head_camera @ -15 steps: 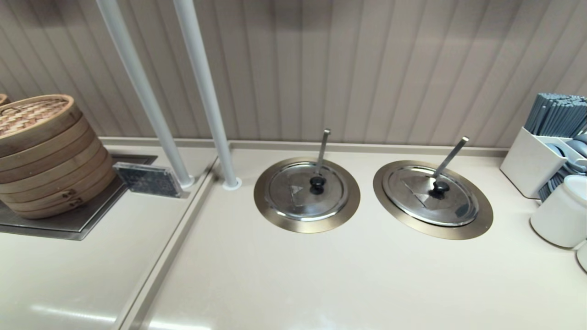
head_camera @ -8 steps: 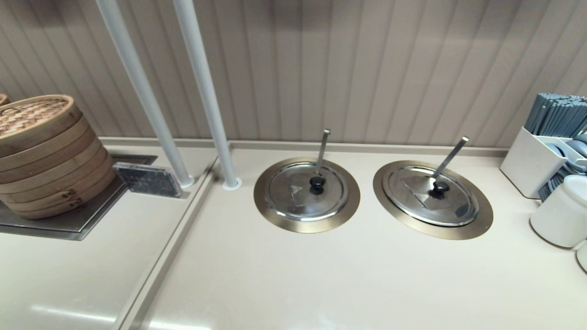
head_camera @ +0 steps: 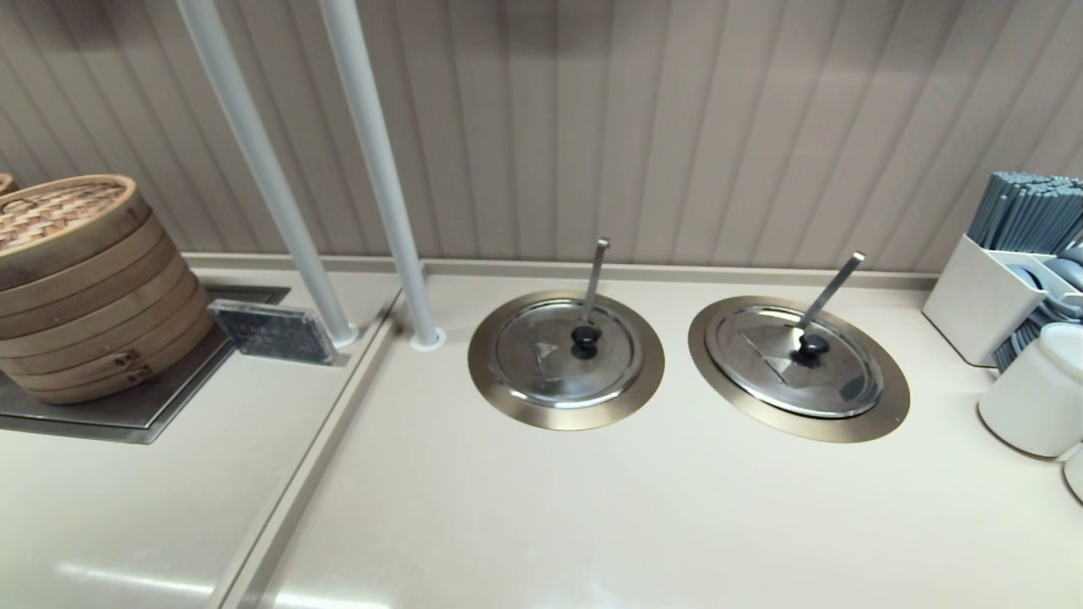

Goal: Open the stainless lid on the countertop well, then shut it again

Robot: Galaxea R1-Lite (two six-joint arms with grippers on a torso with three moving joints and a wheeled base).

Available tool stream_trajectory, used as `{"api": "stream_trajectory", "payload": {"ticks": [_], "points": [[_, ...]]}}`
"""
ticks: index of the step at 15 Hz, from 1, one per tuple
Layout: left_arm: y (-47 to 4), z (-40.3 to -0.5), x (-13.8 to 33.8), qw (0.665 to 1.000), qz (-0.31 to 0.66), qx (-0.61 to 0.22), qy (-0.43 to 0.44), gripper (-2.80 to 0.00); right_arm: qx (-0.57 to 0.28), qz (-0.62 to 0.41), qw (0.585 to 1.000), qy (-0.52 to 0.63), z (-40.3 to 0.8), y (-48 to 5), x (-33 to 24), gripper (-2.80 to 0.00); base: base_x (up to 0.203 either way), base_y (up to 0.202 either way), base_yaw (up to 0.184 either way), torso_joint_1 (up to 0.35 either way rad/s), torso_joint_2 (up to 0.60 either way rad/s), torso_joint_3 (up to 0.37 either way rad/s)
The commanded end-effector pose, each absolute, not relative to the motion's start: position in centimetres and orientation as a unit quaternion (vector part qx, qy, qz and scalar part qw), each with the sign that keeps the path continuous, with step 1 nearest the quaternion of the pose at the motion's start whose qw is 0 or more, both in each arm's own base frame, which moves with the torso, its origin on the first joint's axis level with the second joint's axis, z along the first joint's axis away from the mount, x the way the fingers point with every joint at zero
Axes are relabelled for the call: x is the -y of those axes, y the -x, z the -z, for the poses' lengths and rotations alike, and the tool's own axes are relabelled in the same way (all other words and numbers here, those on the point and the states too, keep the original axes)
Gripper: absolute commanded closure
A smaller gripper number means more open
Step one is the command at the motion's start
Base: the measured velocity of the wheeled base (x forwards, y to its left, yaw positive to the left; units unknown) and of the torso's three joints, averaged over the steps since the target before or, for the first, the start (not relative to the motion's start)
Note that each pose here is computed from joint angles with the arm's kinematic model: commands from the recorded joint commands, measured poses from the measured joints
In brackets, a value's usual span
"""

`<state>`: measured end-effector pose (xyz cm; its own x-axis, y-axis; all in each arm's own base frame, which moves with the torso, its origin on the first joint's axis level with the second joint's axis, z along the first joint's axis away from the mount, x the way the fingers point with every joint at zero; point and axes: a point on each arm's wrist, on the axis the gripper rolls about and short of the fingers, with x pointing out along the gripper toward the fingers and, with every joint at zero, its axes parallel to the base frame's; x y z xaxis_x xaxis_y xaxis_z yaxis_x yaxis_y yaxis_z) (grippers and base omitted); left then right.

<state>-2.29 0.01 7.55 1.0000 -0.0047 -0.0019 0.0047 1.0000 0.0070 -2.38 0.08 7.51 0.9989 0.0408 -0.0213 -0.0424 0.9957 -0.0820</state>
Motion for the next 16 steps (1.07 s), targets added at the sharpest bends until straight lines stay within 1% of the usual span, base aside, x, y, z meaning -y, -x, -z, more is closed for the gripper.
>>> {"api": "stream_trajectory", "payload": {"ticks": [1, 16], "points": [[2.29, -7.56, -0.01, 1.0, 0.002, -0.001, -0.003, 0.0, -0.012, -0.018, 0.999, 0.027, -7.51, 2.36, -0.07, 0.0, 0.0, 0.0, 0.0, 0.0, 0.0, 0.0], [2.28, -7.52, -0.01, 1.0, 0.002, -0.002, -0.004, 0.0, -0.011, -0.015, 1.0, 0.021, -7.57, 2.38, -0.05, 0.0, 0.0, 0.0, 0.0, 0.0, 0.0, 0.0]]}}
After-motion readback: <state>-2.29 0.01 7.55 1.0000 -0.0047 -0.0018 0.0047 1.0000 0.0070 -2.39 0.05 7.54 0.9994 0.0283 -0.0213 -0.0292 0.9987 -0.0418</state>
